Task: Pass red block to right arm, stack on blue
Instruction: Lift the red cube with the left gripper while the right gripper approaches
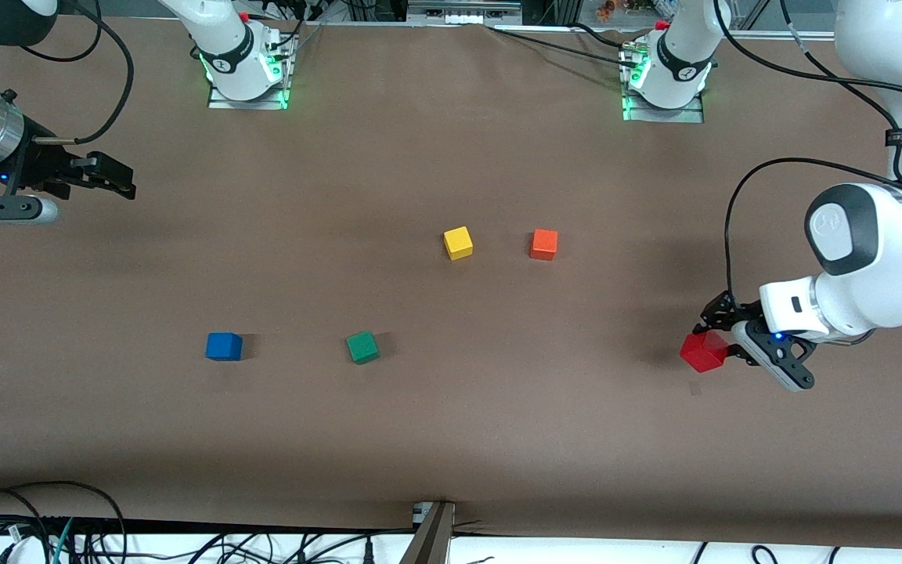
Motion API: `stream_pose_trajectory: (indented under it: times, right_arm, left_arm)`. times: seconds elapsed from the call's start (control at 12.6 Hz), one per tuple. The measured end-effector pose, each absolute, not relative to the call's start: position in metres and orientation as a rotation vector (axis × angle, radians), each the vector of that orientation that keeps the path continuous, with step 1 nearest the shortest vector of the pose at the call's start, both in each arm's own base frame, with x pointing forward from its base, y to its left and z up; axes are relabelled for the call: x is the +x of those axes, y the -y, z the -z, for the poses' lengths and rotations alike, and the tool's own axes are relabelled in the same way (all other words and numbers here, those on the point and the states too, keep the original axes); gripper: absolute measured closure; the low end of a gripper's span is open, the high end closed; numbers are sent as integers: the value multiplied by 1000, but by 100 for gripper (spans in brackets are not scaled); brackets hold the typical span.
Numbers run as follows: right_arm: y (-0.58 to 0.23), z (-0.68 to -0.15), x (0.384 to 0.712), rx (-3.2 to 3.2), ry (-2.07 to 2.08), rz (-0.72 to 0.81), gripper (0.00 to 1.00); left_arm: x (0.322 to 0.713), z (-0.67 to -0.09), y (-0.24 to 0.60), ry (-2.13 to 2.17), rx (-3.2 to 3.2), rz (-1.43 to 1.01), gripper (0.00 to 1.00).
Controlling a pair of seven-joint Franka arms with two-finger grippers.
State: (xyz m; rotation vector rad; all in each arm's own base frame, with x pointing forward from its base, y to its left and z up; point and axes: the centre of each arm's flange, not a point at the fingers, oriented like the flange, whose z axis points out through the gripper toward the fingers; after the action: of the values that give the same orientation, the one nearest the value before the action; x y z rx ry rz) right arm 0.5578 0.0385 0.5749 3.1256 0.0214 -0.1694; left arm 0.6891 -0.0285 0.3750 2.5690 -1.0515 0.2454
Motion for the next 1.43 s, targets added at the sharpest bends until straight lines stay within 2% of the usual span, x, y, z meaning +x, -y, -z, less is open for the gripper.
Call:
stream_pose_trajectory:
  times: [0.48, 0.72, 1.11, 1.43]
  right_arm:
    - [-40, -574, 558, 3126, -25, 171, 0]
    - [-42, -546, 569, 3121, -59, 246, 0]
    - [-37, -494, 590, 3122, -272, 369, 0]
    - [-66, -499, 591, 3375, -285, 379, 0]
  left_arm:
    - [694, -417, 103, 1247, 2166, -514, 44]
    - [688, -435, 154, 1241, 2030, -573, 44]
    - [681, -440, 214, 1212, 1850, -692, 44]
    - [673, -431, 282, 1181, 1826, -799, 44]
